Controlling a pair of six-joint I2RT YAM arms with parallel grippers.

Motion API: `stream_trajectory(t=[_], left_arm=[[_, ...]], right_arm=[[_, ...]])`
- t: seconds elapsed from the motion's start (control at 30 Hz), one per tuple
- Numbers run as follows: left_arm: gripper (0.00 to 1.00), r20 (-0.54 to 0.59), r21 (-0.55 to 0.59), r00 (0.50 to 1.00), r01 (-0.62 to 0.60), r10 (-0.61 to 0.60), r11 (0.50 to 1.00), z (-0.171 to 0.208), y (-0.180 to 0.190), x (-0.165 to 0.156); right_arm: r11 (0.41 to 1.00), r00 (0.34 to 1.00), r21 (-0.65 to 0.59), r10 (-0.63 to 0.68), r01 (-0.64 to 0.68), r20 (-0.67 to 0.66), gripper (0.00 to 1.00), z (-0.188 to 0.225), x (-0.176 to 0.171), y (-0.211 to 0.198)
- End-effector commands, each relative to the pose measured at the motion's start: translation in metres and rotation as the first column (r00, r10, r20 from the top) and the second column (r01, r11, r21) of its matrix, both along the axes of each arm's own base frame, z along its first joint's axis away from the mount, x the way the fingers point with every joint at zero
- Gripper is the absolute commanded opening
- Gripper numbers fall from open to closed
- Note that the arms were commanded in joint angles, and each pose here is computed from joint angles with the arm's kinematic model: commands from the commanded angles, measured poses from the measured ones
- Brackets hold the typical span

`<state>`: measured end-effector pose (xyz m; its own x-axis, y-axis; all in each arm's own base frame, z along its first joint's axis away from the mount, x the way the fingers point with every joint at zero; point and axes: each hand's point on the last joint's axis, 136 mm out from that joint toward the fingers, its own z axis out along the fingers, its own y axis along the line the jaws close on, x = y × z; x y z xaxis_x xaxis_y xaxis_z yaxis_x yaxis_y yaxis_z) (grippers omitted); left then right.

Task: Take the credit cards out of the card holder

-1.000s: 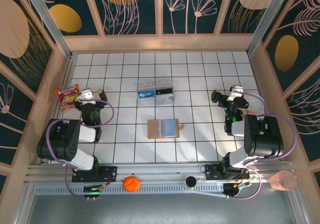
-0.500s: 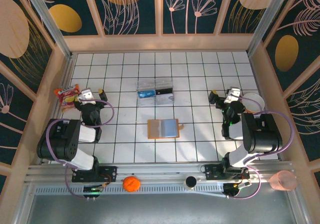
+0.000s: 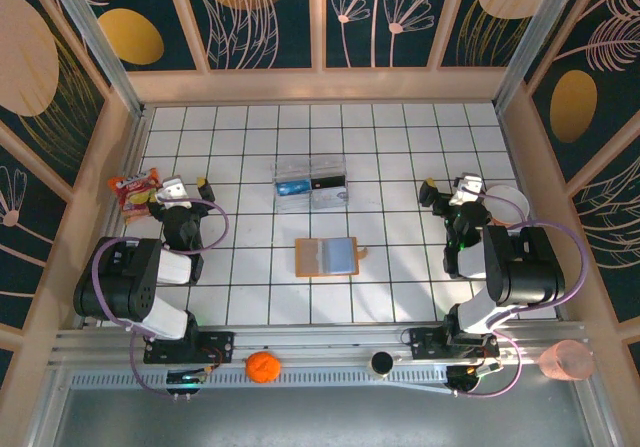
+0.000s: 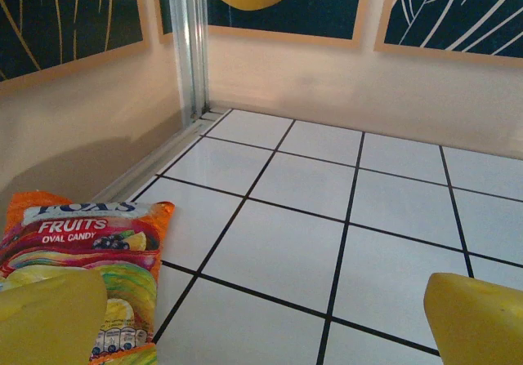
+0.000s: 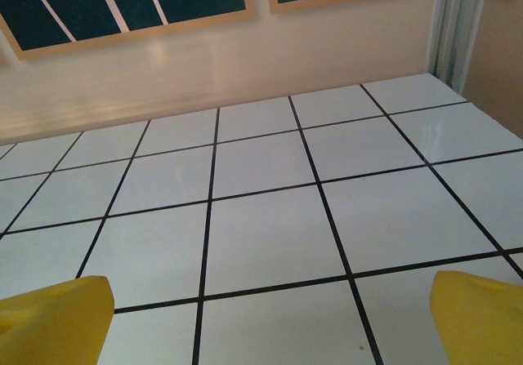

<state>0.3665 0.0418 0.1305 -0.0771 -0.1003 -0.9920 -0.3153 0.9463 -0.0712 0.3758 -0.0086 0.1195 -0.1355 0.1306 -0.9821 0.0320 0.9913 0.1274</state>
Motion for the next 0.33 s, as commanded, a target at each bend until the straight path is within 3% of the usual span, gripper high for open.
stream_trajectory(t=[0.0, 0.3], left_arm=[[0.99, 0.037, 0.0, 0.999, 0.008, -0.008, 1.0, 0.0085, 0.0, 0.0004], [0.99, 0.038, 0.0, 0.999, 0.009, -0.009, 1.0, 0.0087, -0.0001, -0.0001]], right_arm=[[1.0, 0.999, -0.017, -0.021, 0.021, 0.034, 0.99, 0.0069, -0.0006, -0.0029], [1.0, 0.999, -0.017, -0.021, 0.022, 0.036, 0.99, 0.0074, -0.0004, -0.0032]])
